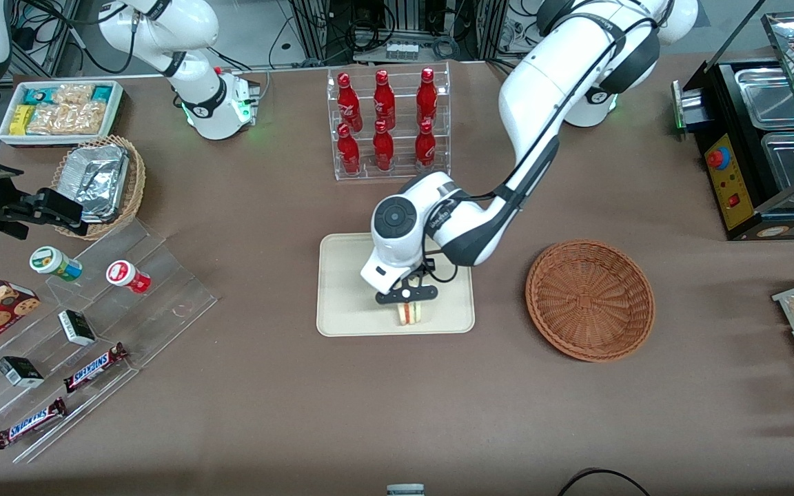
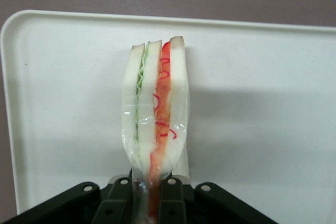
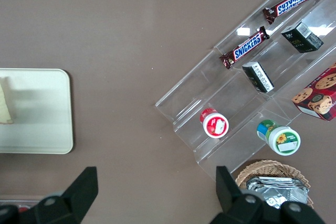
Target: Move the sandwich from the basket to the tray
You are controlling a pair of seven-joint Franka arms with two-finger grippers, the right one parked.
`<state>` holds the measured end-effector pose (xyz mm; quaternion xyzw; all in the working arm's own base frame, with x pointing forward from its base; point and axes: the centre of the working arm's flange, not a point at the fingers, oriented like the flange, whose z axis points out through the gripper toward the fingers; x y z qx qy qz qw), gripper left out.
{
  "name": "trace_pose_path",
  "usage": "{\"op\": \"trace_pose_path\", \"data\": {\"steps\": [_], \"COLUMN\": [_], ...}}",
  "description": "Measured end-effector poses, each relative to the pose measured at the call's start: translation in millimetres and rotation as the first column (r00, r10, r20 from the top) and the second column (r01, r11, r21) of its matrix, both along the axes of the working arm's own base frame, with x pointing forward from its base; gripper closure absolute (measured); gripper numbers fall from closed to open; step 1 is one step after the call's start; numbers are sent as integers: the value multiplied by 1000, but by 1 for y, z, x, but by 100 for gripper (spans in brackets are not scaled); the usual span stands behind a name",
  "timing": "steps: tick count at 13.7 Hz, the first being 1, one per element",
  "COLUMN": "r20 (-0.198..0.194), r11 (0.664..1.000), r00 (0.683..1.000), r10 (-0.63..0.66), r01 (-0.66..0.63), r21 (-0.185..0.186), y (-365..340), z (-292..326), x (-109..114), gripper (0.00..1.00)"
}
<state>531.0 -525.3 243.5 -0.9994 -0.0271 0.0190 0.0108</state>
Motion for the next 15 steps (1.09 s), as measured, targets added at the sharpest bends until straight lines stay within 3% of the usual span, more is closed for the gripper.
{"op": "trace_pose_path", "data": {"steps": [6, 8, 10, 15], "r20": [-15, -10, 9, 49], "r11": [998, 999, 1000, 980], "r00": [998, 999, 1000, 984], "r10": [-59, -50, -2, 173], "r01": [59, 50, 2, -168], "r21": [6, 2, -11, -103], "y": [-11, -11, -9, 32], "z": [-12, -9, 3, 117], "x": [-13, -11, -1, 37], "gripper": [85, 71, 48, 0]}}
